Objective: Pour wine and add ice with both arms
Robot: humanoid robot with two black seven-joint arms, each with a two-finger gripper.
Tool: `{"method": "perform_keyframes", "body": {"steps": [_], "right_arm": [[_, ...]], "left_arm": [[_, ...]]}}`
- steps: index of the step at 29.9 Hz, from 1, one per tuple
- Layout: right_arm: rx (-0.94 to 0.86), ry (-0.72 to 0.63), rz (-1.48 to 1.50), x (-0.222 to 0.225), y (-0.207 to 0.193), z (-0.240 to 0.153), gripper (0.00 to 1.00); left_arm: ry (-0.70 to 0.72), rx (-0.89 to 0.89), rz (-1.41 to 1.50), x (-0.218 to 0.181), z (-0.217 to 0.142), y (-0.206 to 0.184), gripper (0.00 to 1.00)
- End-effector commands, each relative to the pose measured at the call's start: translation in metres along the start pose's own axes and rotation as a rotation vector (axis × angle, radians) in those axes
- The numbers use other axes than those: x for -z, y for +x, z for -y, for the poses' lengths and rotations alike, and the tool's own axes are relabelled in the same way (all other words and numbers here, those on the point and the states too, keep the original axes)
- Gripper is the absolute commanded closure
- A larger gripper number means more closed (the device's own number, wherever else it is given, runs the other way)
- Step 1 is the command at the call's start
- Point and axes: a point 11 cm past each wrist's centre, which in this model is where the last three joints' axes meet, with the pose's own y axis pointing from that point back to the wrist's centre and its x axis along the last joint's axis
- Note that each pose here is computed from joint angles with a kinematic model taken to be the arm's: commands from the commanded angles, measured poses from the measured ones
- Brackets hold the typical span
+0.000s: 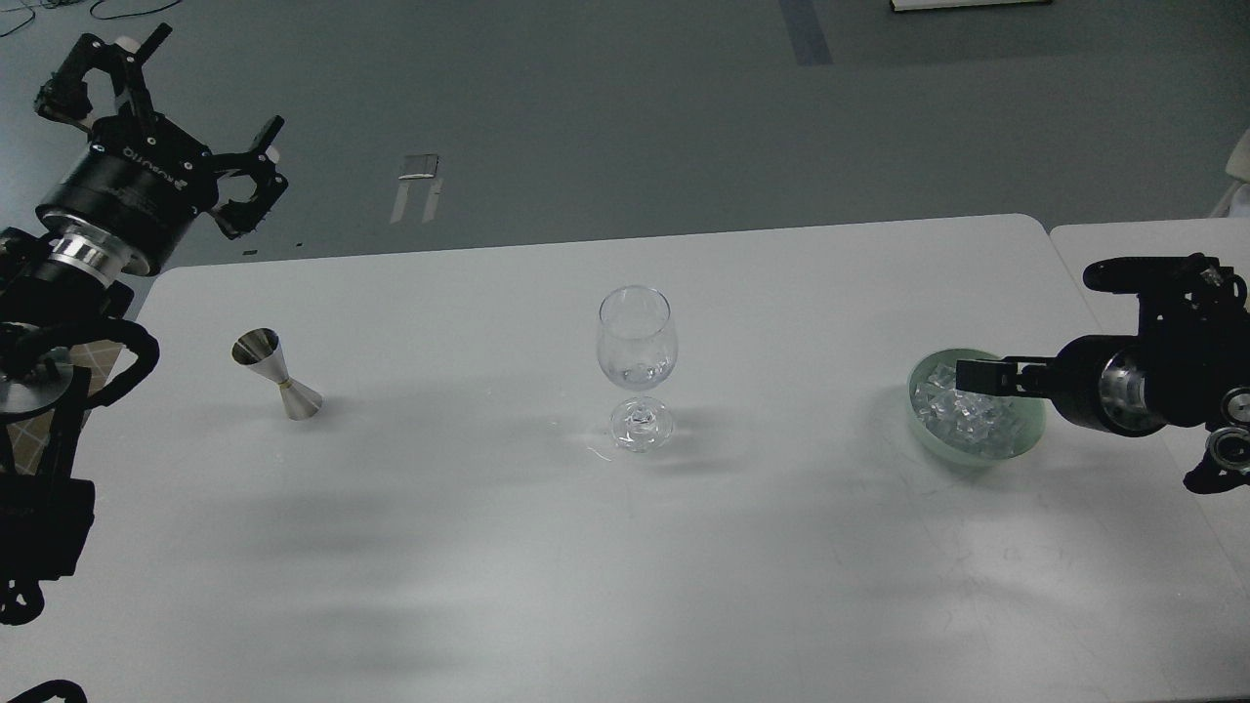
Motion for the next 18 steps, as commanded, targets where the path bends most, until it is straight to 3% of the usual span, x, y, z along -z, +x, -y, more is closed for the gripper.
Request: {"method": "perform_keyframes", "body": {"steps": [1,9,12,13,15,18], "right_arm": [[0.003,-0.007,0.001,0.0,-0.001,0.0,0.04],[0.008,0.01,0.006,0.006,-0.004,0.004,0.04],[0.022,0.006,0.005,0.006,-0.012,0.007,0.17],[0.022,0.005,0.005,0.006,-0.012,0.007,0.17],[0.021,-0.012,-0.02,0.003,-0.017,0.009,0.3],[0.021,-0.002,-0.02,0.008,-0.018,0.011,0.32]], "left_arm": [[0.003,0.01,-0.01,0.004,0.001,-0.002,0.02],[0.001,0.015,-0.019,0.007,0.002,-0.004,0.02],[0.002,0.013,-0.016,0.006,0.001,-0.003,0.02],[0.002,0.013,-0.016,0.006,0.001,-0.003,0.02],[0.004,0.007,-0.013,0.006,0.0,0.0,0.02],[0.005,0.006,-0.014,0.007,-0.001,0.0,0.02]]}}
